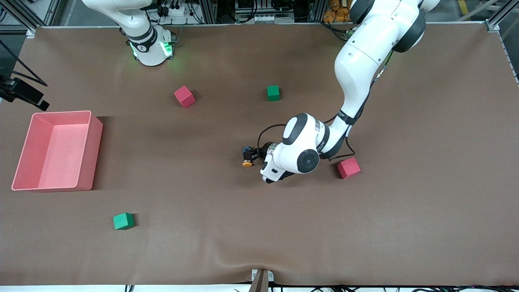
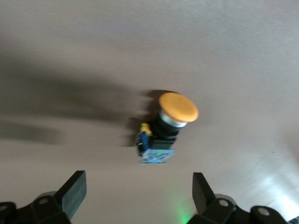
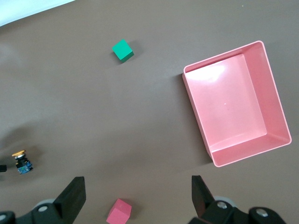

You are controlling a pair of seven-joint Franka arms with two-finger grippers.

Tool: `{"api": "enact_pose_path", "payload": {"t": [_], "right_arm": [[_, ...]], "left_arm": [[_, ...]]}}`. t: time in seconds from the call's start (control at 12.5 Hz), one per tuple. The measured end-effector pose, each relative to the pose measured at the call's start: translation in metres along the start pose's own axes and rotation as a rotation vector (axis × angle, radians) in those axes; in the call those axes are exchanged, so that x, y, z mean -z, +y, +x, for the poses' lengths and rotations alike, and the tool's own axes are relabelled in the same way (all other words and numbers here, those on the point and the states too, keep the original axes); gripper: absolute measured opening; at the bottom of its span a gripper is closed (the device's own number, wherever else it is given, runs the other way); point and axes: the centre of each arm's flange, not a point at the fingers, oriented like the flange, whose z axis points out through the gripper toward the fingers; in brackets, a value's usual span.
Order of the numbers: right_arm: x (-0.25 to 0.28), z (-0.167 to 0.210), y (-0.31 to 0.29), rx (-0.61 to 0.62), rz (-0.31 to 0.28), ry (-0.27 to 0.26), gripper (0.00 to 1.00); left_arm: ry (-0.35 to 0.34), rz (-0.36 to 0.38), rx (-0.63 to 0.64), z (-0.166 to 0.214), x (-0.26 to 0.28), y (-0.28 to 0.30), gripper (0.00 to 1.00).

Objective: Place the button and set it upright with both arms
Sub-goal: 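Grasp the button lying on its side with the left gripper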

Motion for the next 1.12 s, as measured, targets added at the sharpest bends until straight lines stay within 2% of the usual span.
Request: {"api": "enact_pose_path", "payload": {"t": [0.24,0.56,1.12], "right_arm": [[0.002,0.001,0.001,0.006,0.001,0.004,1.00],[0.003,0.000,-0.003,0.114,0.001,0.005,1.00],[0.002,-0.005,-0.011,0.149,-0.004,-0.023,1.00]], "left_arm": [[0.012,-0.023,-0.013,-0.008,-0.022,0.011,1.00],[0.015,-0.022,-0.018,-0.010,-0.030,0.012,1.00],[0.031,-0.023,-0.036,-0.009,-0.048,0.011,0.99]]}}
